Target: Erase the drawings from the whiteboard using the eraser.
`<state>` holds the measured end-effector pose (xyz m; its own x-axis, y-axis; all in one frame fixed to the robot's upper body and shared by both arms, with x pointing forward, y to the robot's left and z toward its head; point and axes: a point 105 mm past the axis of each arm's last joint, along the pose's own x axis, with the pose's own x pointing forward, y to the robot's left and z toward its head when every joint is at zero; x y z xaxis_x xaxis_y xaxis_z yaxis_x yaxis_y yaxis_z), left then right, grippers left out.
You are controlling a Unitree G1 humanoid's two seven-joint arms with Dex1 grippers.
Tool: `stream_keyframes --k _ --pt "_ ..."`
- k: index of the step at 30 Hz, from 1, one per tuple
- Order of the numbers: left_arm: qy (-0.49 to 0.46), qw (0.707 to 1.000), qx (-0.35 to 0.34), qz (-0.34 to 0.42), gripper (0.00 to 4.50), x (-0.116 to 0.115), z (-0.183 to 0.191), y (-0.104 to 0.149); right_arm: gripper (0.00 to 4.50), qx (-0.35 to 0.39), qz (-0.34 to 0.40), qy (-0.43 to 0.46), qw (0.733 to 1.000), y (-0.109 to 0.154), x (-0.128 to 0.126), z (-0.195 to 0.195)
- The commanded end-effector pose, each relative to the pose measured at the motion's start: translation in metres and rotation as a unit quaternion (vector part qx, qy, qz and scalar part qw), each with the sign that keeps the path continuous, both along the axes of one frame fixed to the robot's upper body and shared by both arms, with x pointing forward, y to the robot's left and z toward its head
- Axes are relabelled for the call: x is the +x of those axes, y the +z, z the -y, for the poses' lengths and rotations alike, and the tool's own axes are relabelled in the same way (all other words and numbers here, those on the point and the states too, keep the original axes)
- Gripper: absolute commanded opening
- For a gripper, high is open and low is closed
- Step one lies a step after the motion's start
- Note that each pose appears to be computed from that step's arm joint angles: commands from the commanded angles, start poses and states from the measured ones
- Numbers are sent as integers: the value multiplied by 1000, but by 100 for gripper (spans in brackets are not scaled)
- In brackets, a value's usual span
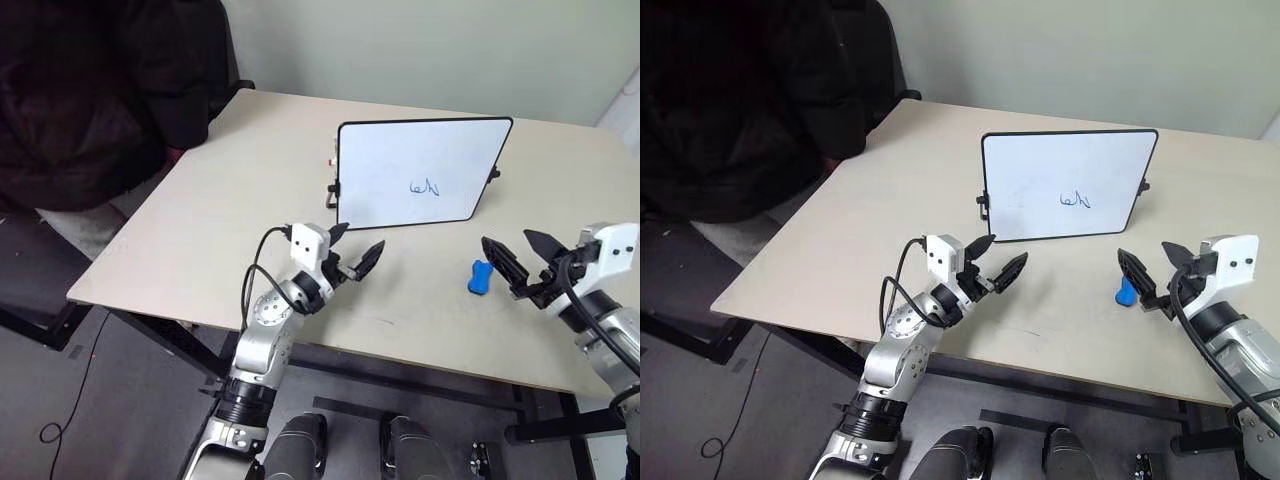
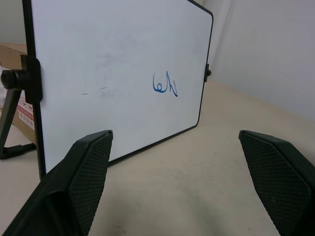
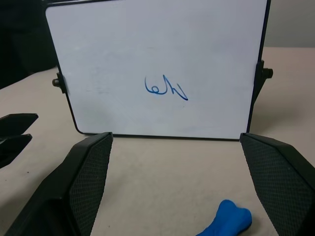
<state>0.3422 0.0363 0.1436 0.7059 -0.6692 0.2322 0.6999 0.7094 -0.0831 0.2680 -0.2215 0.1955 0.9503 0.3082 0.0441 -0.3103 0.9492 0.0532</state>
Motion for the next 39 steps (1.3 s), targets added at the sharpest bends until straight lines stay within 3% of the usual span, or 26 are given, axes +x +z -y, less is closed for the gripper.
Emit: stream_keyframes --k 1,5,12,17,21,28,39 --pt "-16 1000 -11 18 450 -6 6 10 438 -7 17 -5 1000 11 -7 1" --pt "-6 1000 -5 20 450 -4 4 10 438 -1 -7 -7 1000 7 -5 4" --pt "-10 1000 -10 15 450 -2 5 8 438 11 -127 -18 992 -1 17 6" --pt "-8 1000 -14 11 450 -2 4 8 438 20 -275 -114 954 -20 41 43" --pt "-5 1000 -15 11 450 -1 3 7 438 -8 -326 -93 941 -18 52 33" --pt "-4 1000 -19 11 450 -3 4 6 438 -58 -426 -92 898 -39 67 31" --pt "1 1000 -25 8 450 -9 7 5 438 -112 -485 -103 861 -44 79 27"
